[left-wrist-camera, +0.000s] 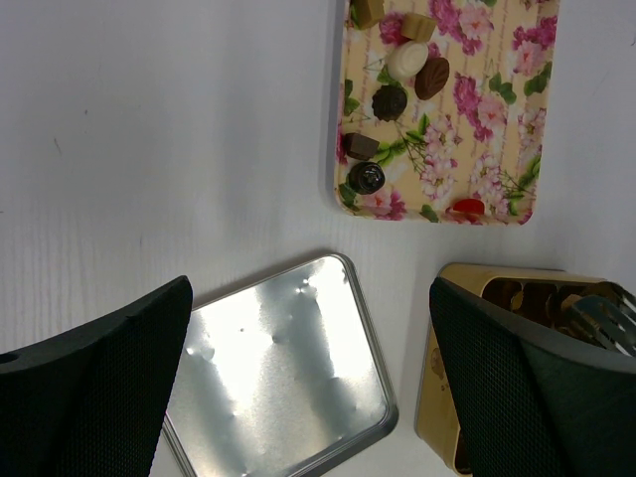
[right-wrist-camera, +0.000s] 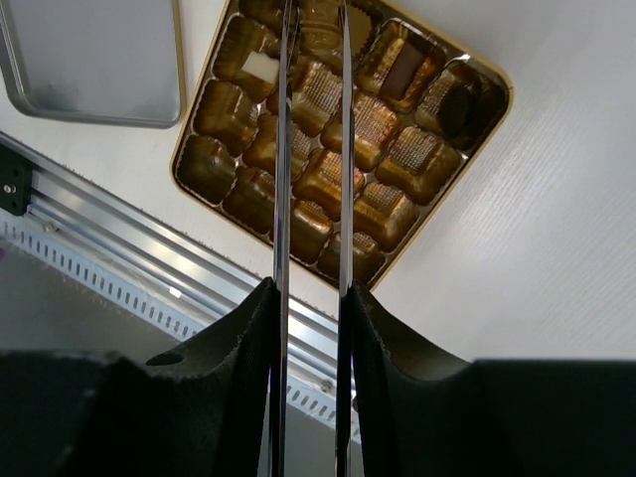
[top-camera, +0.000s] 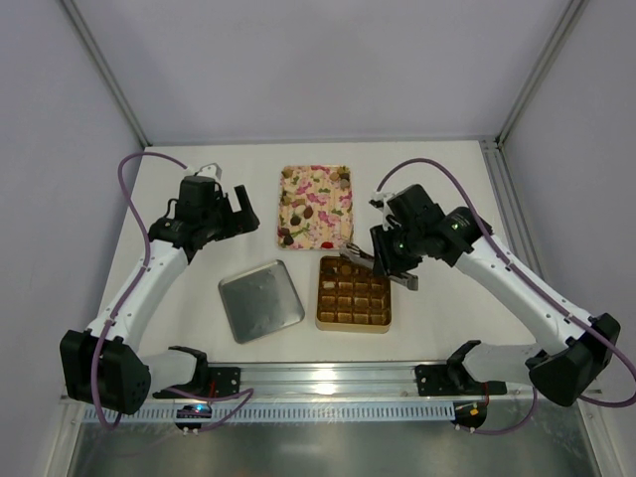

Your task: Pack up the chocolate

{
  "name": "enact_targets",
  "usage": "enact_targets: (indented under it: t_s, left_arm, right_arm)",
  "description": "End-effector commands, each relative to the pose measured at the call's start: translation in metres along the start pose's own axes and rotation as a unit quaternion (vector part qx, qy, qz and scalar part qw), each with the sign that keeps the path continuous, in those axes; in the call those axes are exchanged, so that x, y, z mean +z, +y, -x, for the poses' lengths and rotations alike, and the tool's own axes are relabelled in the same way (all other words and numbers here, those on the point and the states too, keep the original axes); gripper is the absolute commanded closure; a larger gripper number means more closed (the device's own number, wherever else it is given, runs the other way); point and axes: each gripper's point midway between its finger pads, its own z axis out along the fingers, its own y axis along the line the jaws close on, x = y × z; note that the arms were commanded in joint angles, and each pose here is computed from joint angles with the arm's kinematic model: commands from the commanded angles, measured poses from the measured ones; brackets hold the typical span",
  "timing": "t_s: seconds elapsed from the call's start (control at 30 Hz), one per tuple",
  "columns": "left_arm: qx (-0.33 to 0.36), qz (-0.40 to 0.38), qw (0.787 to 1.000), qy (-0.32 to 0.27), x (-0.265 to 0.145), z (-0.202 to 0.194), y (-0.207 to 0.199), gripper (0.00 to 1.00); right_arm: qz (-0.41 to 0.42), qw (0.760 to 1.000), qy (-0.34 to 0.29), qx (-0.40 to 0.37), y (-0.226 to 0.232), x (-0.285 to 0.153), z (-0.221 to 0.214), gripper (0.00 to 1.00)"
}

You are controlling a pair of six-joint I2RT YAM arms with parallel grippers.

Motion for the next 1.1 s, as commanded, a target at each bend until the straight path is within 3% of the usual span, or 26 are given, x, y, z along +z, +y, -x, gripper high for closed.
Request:
enact_targets:
  t_s: [0.0, 0.33, 1.07]
  left_arm:
    - [0.007, -0.008, 1.000, -0.014, -0.003, 0.012, -0.005, 0.00]
    - [0.007, -0.009, 1.000, -0.015, -0.003, 0.012, -0.006, 0.00]
    - [0.007, -0.005, 1.000, -0.013, -0.002, 0.011, -0.004, 0.00]
  right_arm:
    - [0.020, 1.000, -0.015, -0.002, 0.017, -0.007, -0.008, 0.64]
    - [0.025, 1.000, 0.008, 0.000, 0.024, 0.001, -0.041, 0.64]
    - [0.012, 1.000, -0.002, -0.013, 0.024, 0.002, -0.029, 0.59]
